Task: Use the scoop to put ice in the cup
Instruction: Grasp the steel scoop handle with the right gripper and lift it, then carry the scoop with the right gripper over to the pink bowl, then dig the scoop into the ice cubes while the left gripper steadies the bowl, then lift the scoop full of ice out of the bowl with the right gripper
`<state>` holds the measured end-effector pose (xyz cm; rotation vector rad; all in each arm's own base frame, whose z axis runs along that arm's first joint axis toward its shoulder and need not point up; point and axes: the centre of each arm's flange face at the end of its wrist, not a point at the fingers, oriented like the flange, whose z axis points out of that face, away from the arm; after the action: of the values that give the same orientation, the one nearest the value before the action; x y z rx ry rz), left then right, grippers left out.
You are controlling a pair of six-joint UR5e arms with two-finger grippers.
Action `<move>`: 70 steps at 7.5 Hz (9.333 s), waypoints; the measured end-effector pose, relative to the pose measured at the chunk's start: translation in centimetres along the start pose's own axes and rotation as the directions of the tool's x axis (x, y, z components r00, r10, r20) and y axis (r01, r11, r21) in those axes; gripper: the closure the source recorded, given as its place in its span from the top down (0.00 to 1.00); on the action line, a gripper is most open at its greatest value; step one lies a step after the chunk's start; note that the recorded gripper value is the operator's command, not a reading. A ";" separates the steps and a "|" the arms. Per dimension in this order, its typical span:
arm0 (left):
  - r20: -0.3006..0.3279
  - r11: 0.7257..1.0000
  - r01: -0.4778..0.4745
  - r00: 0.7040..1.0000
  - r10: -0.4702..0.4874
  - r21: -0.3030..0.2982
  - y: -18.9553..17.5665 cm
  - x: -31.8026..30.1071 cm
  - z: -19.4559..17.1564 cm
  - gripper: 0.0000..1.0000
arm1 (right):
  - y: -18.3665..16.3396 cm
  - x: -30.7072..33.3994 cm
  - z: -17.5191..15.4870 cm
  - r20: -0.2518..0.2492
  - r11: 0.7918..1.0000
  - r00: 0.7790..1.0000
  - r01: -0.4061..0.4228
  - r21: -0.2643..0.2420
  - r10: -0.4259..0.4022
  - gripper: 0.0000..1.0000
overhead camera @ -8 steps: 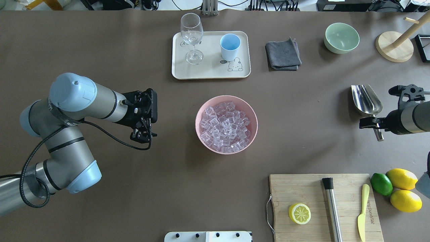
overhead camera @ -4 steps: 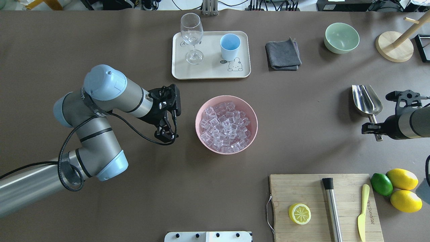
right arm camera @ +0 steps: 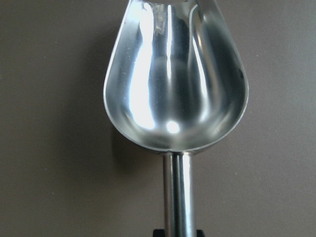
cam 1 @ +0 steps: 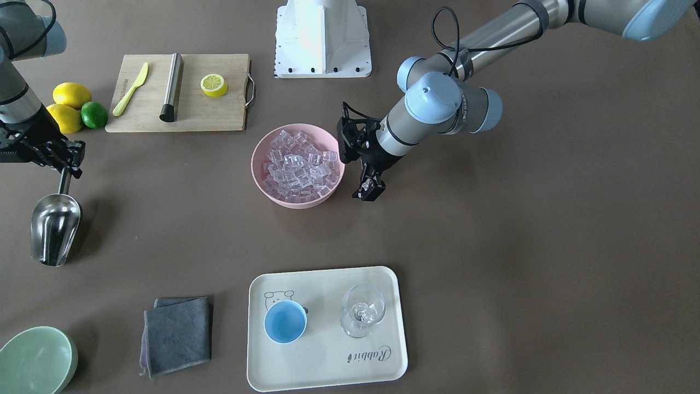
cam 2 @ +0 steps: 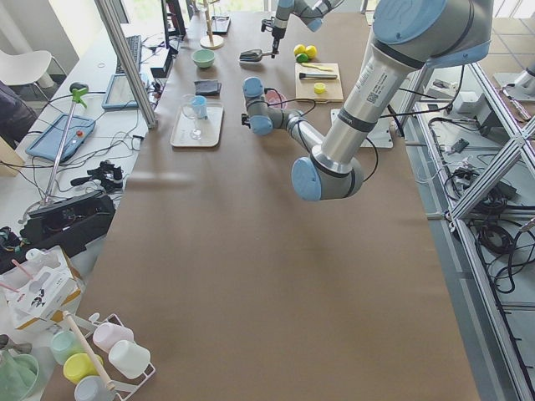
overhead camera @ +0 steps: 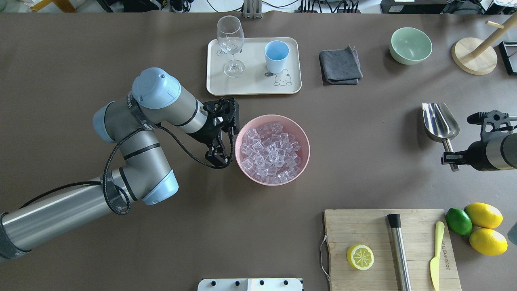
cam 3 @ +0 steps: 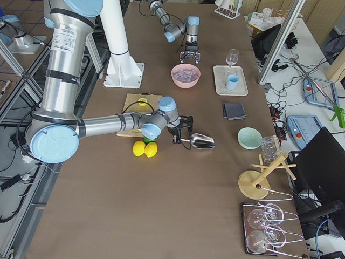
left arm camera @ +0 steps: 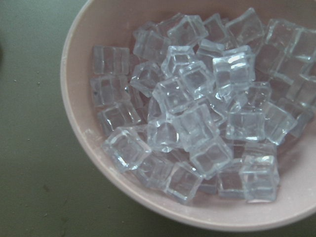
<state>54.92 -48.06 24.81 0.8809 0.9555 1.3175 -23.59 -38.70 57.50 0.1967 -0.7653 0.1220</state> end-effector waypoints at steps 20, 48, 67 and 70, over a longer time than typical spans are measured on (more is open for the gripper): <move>-0.015 0.995 0.071 0.997 -0.070 0.072 -0.1 2.4 2.5 0.98 | -6.7 -30.6 -23.4 0.127 0.156 0.220 0.911 -0.382 -0.967 0.00; -0.016 0.994 0.064 0.998 -0.062 0.084 0.7 2.8 2.7 0.98 | -3.5 -41.6 -8.1 0.071 -0.070 -0.047 0.921 -0.384 -0.996 0.00; -0.018 0.995 0.065 0.998 -0.064 0.082 0.9 2.9 2.7 0.98 | -2.8 -37.0 -4.9 0.167 0.201 0.198 0.980 0.003 -0.966 0.00; -0.018 0.994 0.064 0.998 -0.063 0.083 0.9 3.0 2.7 0.98 | -4.3 -36.2 -6.0 0.198 0.259 0.248 0.965 0.031 -0.948 0.00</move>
<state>57.12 -45.02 26.48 0.8978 1.0489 1.2394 -44.62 -42.90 27.45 0.5766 -0.7027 -1.1841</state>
